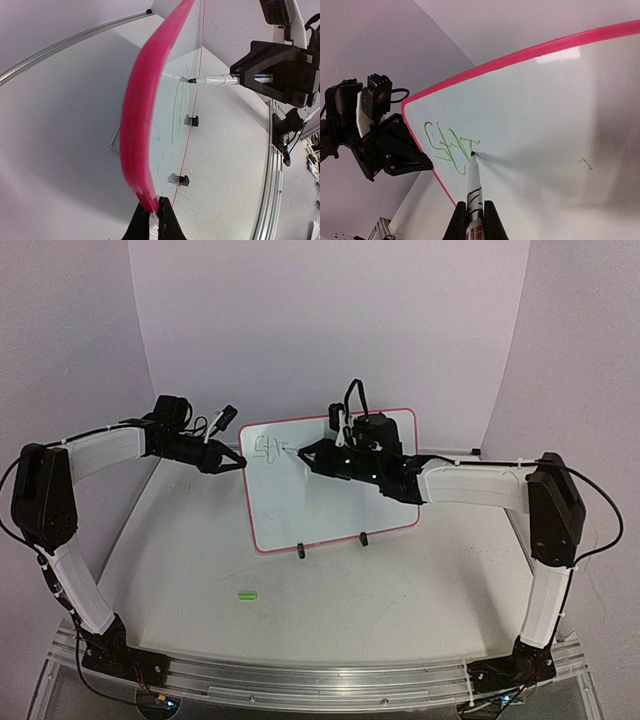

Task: Write a sentence on the whiteboard
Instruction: Write a sentence at the center of the board.

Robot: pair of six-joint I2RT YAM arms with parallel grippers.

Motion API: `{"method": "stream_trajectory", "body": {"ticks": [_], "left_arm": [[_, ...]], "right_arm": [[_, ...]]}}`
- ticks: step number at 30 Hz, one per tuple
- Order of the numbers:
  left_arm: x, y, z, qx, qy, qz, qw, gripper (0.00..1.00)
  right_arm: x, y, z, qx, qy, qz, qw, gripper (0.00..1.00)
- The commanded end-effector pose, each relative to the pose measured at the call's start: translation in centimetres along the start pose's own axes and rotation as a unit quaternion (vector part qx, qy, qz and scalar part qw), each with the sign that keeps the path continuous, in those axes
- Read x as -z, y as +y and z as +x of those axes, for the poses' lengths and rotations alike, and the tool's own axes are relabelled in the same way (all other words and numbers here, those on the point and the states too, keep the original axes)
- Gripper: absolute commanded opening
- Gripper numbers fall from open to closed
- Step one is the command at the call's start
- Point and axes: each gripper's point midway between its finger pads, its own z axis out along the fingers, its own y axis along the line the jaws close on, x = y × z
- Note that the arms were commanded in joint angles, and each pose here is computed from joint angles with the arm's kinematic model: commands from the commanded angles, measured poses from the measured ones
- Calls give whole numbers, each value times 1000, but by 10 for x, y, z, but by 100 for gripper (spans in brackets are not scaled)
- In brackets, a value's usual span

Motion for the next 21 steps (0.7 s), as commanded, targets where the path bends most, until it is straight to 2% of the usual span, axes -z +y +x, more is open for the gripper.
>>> {"method": "stream_trajectory", "body": {"ticks": [1, 11, 21], "left_arm": [[0, 3, 7, -27, 18, -26, 999, 0], [0, 2, 7, -27, 18, -26, 999, 0], [1, 2, 7, -28, 18, -26, 999, 0]], "right_arm": [[8, -15, 4, 6, 3, 31, 999, 0], [18, -6, -21, 16, -32, 37, 999, 0], [13, 3, -31, 20, -40, 24, 999, 0]]}}
